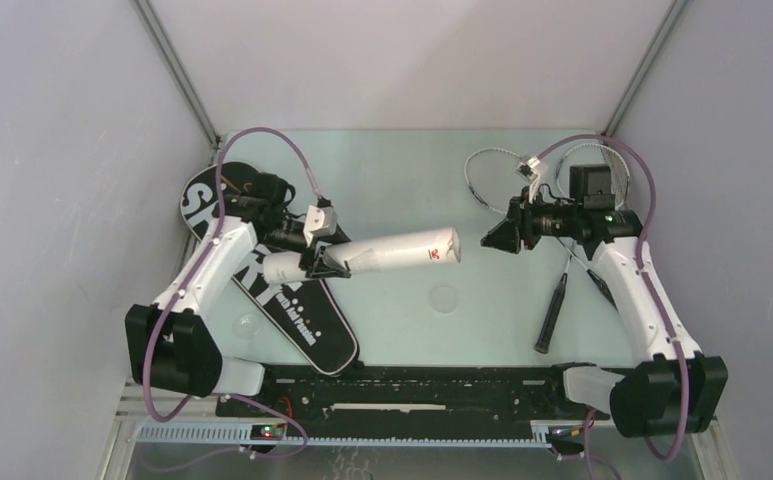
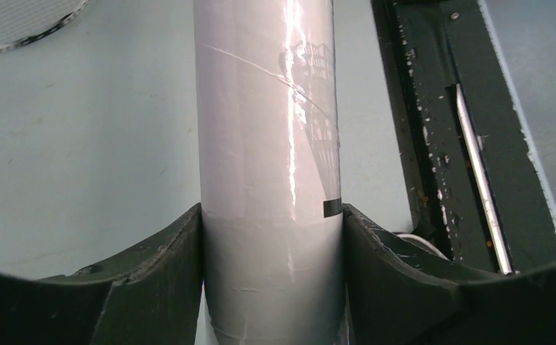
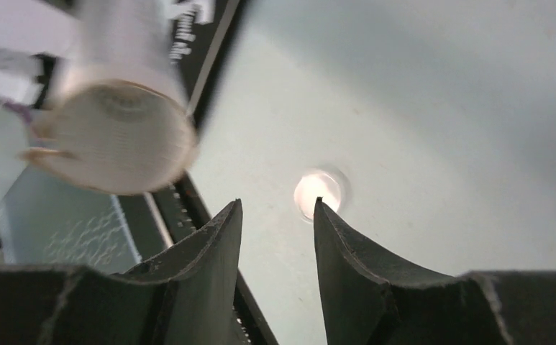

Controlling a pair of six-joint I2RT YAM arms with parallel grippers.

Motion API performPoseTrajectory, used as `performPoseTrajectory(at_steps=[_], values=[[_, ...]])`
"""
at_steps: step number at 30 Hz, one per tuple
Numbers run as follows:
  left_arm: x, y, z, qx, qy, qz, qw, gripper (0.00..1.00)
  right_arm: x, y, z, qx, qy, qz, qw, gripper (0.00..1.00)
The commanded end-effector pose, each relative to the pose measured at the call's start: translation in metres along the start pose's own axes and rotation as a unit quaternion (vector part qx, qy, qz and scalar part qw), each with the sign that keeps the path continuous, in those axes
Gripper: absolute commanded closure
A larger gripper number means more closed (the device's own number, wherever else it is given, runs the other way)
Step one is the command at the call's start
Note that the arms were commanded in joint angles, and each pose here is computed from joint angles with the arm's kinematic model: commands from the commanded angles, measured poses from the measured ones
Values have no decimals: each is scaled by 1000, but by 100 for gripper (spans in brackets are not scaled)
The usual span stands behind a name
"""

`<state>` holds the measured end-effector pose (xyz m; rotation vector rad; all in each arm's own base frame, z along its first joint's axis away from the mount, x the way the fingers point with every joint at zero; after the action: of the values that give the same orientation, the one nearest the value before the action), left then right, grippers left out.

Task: Pack up the badminton gear
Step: Close the lid on the shuttle tube.

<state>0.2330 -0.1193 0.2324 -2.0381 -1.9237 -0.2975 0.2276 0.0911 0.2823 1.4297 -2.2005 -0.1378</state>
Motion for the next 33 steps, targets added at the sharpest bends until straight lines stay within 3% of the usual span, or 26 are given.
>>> performPoseTrajectory(at_steps=[1,10,17,33], values=[[21,-7,-2,-19,-4,-43,999,64,-18,-37,24,-37,80,137,987,50],[55,-28,23,-13,48,-106,993,64,-93,-59,80,6,250,173,953,53],[56,-44,32,-15,61,-108,992,64,-128,-59,115,35,331,177,926,55],[54,-44,39,-7,66,-103,992,64,-150,-44,139,67,381,163,908,61]])
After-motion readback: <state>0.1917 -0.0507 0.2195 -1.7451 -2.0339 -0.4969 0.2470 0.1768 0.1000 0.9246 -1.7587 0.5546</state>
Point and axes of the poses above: each gripper's point midway between its finger pads, its own x axis back along the fingers, its own y axis along the line the jaws close on, z = x × y, the point moved 8 cm from there along x, back along the fingers, and after that the axes turned 6 degrees about x, right-handed, at the moved point
